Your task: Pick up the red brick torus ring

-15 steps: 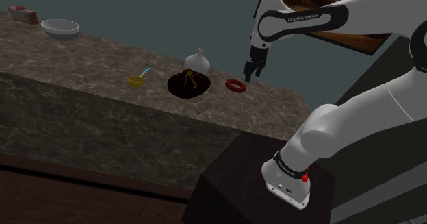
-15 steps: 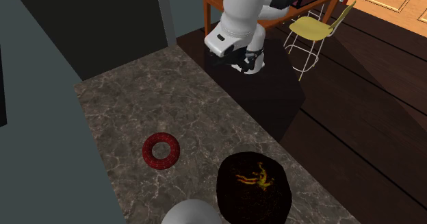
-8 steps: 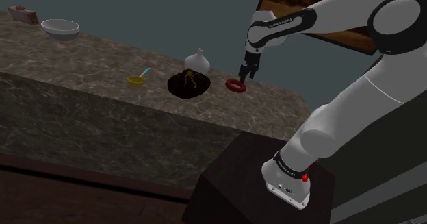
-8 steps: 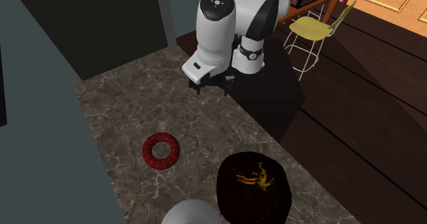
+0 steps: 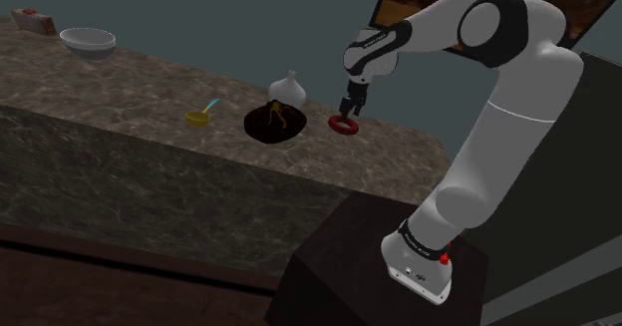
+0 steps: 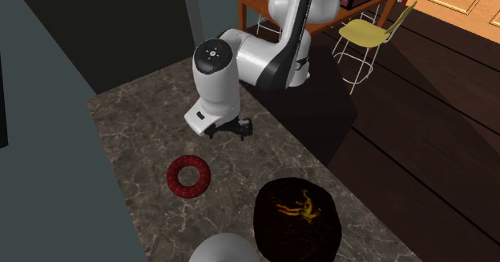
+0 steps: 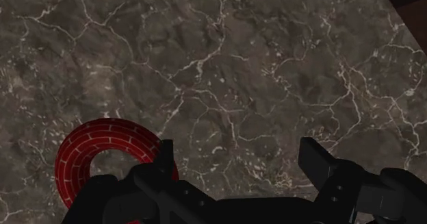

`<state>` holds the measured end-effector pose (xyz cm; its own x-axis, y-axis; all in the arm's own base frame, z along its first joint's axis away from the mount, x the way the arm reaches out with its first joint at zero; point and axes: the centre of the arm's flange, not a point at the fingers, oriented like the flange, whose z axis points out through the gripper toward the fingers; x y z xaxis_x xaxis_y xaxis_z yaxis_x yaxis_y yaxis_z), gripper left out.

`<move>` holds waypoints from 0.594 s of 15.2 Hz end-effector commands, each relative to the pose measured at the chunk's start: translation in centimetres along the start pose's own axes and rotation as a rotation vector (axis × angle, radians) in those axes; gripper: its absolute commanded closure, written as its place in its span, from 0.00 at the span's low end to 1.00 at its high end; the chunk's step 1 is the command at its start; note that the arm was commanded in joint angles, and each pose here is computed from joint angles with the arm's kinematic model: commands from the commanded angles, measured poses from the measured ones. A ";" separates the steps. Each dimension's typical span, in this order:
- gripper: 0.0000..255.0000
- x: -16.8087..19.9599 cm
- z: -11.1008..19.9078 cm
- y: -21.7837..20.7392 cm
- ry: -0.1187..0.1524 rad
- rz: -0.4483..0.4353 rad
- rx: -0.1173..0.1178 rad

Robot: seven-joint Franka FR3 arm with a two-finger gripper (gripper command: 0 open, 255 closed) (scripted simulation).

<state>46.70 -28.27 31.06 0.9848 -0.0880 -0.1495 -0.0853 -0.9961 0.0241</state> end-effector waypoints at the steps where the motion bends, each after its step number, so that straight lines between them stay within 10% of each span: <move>1: 0.00 1.6 1.5 1.6 0.004 -0.003 0.006; 9: 0.00 8.2 7.1 7.7 0.021 -0.013 0.030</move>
<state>52.35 -35.88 23.49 0.9883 -0.0774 -0.1313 -0.0785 -0.9969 -0.0036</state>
